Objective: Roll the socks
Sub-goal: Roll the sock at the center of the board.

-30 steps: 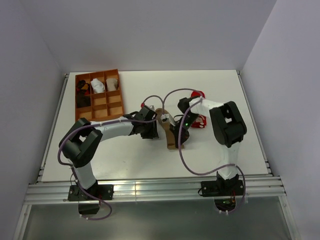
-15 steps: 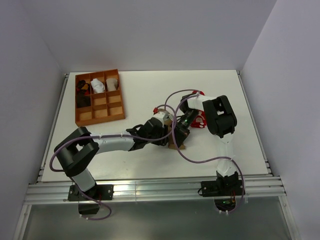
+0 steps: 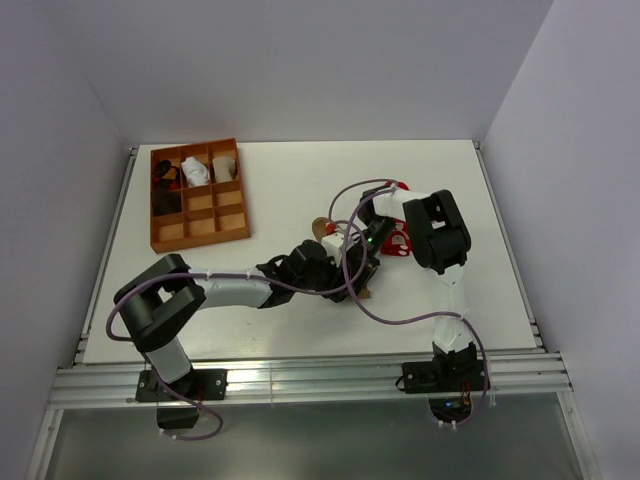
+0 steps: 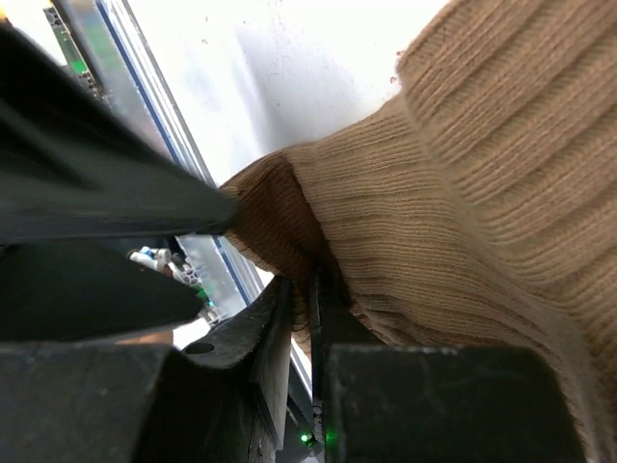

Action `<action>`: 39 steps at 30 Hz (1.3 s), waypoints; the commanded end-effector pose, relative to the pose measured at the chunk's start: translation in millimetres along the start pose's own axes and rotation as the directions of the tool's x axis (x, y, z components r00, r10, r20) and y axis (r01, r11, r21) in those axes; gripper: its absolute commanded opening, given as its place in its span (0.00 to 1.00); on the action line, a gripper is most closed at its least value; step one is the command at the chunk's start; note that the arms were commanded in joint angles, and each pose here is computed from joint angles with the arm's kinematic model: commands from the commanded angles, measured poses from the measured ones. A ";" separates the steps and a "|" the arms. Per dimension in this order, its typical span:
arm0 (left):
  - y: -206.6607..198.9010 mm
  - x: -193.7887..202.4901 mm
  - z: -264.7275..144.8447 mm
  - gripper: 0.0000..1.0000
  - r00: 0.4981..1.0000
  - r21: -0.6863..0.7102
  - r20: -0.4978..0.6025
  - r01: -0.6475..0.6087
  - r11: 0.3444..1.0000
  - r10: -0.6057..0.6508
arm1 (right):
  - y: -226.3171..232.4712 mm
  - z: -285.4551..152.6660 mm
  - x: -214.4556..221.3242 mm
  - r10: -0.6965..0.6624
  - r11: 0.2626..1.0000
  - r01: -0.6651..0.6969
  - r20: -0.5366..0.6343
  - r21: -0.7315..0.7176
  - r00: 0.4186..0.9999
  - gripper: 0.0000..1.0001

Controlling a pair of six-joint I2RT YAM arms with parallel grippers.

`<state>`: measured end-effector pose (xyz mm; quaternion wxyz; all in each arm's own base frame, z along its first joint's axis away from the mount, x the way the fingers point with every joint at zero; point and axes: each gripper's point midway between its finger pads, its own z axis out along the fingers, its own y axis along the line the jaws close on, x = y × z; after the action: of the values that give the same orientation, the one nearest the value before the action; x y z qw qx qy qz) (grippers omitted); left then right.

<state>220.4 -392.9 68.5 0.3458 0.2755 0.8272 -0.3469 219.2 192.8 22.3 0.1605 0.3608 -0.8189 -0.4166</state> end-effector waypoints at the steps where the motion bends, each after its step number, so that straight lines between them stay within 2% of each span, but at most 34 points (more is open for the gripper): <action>1: -18.2 -5.4 10.6 0.54 0.998 0.101 0.007 -0.066 0.993 0.066 | -23.6 -0.6 -3.8 -0.036 0.996 0.038 -0.026 0.076 0.999 0.13; 8: -14.0 2.0 21.0 0.51 0.998 0.095 -0.006 -0.054 0.994 0.055 | -25.9 0.7 -3.6 -0.027 0.997 0.030 -0.032 0.075 0.999 0.13; 15: -7.0 11.1 22.8 0.40 1.000 0.094 -0.016 0.022 0.995 -0.021 | -27.2 2.8 -2.9 -0.021 0.997 0.023 -0.035 0.073 0.999 0.12; 20: -1.4 20.2 24.0 0.19 0.996 0.101 -0.035 0.089 0.991 -0.086 | -27.1 3.0 -2.9 -0.020 0.997 0.022 -0.027 0.075 0.999 0.13; 21: -0.5 22.7 24.2 0.12 0.994 0.101 -0.044 0.107 0.989 -0.103 | -28.3 2.5 -4.8 -0.028 0.996 0.029 -0.020 0.083 0.999 0.13; 23: 5.9 28.7 25.5 0.04 0.990 0.074 -0.066 0.130 0.989 -0.126 | -28.3 0.9 -5.4 -0.024 0.995 0.024 -0.010 0.098 1.000 0.16; 24: 6.4 33.0 28.0 0.00 0.987 0.070 -0.084 0.146 0.987 -0.140 | -29.2 -0.7 -7.7 -0.031 0.994 0.030 0.003 0.106 1.000 0.18; 26: 10.3 39.3 28.0 0.00 0.979 0.059 -0.100 0.185 0.981 -0.179 | -24.8 -5.5 -9.9 -0.044 0.992 0.041 0.026 0.120 0.999 0.25; 29: 19.1 50.0 26.2 0.00 0.953 0.028 -0.141 0.276 0.961 -0.269 | -23.2 -17.2 -16.9 -0.081 0.986 0.065 0.099 0.154 0.992 0.34; 30: 21.2 53.6 25.0 0.00 0.944 0.023 -0.154 0.299 0.954 -0.292 | -19.2 -30.1 -27.2 -0.142 0.973 0.110 0.153 0.202 0.978 0.35; 32: 24.0 59.1 23.0 0.00 0.919 0.003 -0.185 0.356 0.935 -0.349 | -20.9 -45.2 -26.3 -0.157 0.965 0.103 0.216 0.242 0.964 0.37; 33: 26.1 65.4 22.2 0.00 0.899 -0.019 -0.214 0.388 0.922 -0.383 | -18.0 -60.3 -35.0 -0.220 0.944 0.137 0.265 0.299 0.939 0.38; 35: 26.8 70.0 20.7 0.00 0.872 -0.032 -0.251 0.426 0.904 -0.420 | -20.6 -76.0 -30.1 -0.233 0.932 0.115 0.326 0.343 0.916 0.39; 38: 22.0 79.2 16.1 0.00 0.802 -0.046 -0.334 0.511 0.858 -0.495 | -21.2 -104.0 -28.0 -0.320 0.885 0.121 0.398 0.450 0.860 0.40; 39: 21.3 78.8 15.4 0.00 0.766 -0.060 -0.349 0.557 0.829 -0.540 | -25.6 -115.8 -31.6 -0.377 0.843 0.129 0.402 0.522 0.834 0.40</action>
<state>222.7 -399.3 30.8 0.1925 0.1413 0.8675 -0.4364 279.4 150.9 56.3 -0.0886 0.3571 -0.8606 -0.3523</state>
